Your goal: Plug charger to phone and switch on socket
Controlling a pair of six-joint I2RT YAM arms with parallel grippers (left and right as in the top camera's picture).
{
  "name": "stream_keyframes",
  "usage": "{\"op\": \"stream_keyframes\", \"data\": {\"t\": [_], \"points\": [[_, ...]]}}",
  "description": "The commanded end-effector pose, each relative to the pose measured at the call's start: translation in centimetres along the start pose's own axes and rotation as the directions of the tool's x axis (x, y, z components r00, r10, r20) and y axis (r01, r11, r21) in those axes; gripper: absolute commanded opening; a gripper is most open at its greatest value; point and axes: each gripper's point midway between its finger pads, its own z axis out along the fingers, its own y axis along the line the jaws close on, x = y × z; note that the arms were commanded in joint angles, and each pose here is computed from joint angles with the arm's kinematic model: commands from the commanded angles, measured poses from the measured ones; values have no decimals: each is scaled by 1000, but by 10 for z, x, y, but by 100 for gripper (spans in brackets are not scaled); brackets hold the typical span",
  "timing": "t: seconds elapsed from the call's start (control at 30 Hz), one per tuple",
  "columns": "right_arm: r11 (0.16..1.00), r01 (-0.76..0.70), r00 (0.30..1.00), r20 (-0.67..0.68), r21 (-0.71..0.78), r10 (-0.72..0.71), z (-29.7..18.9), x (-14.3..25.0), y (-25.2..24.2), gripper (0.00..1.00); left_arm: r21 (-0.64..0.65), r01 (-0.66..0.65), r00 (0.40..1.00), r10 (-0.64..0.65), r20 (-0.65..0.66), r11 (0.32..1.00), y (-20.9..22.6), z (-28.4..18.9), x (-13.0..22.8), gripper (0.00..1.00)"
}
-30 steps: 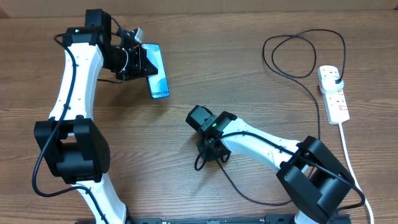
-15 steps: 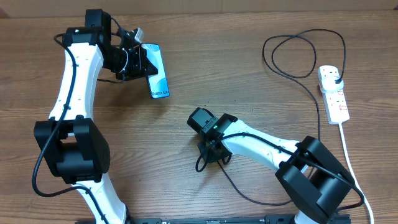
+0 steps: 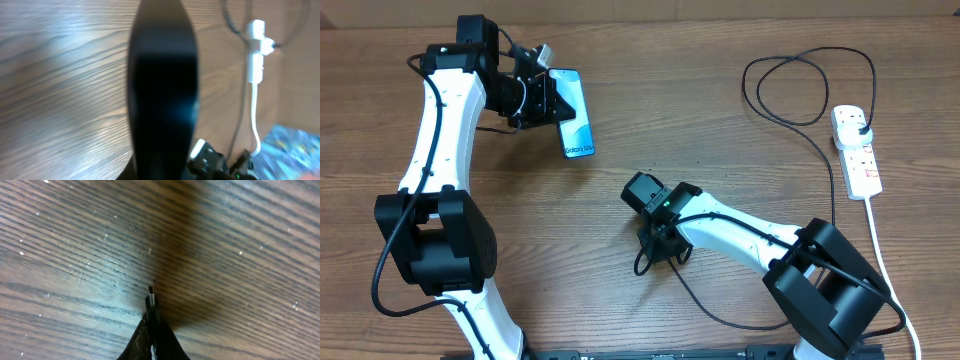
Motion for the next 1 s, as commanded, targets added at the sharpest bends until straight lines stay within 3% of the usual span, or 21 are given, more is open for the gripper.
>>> {"op": "stream_keyframes", "data": {"t": [0.0,0.13,0.27,0.4,0.43,0.6,0.97], "points": [[994,-24,999,35,-103,28,-19,-25,11,4,258,-184,983,173,65,948,-53,-11,-3,4],[953,52,996,90,-300,-27,-64,-48,32,4,437,-304,953,261,157,846,-86,-25,-3,4],[820,193,968,241,-539,-70,-135,-66,47,4,555,-336,942,259,215,761,-109,-39,-3,4],[751,212,950,312,-626,-8,-171,-76,30,4,652,-373,928,249,278,660,-128,-56,-4,4],[687,249,940,341,-683,-1,-186,-78,25,4,684,-378,925,239,294,624,-134,-63,-5,4],[471,369,901,433,-801,31,-231,-82,19,4,696,-344,939,217,267,631,-135,-62,-6,4],[408,431,877,481,-805,23,-245,-84,25,4,706,-342,940,233,250,620,-144,-55,-1,4]]}}
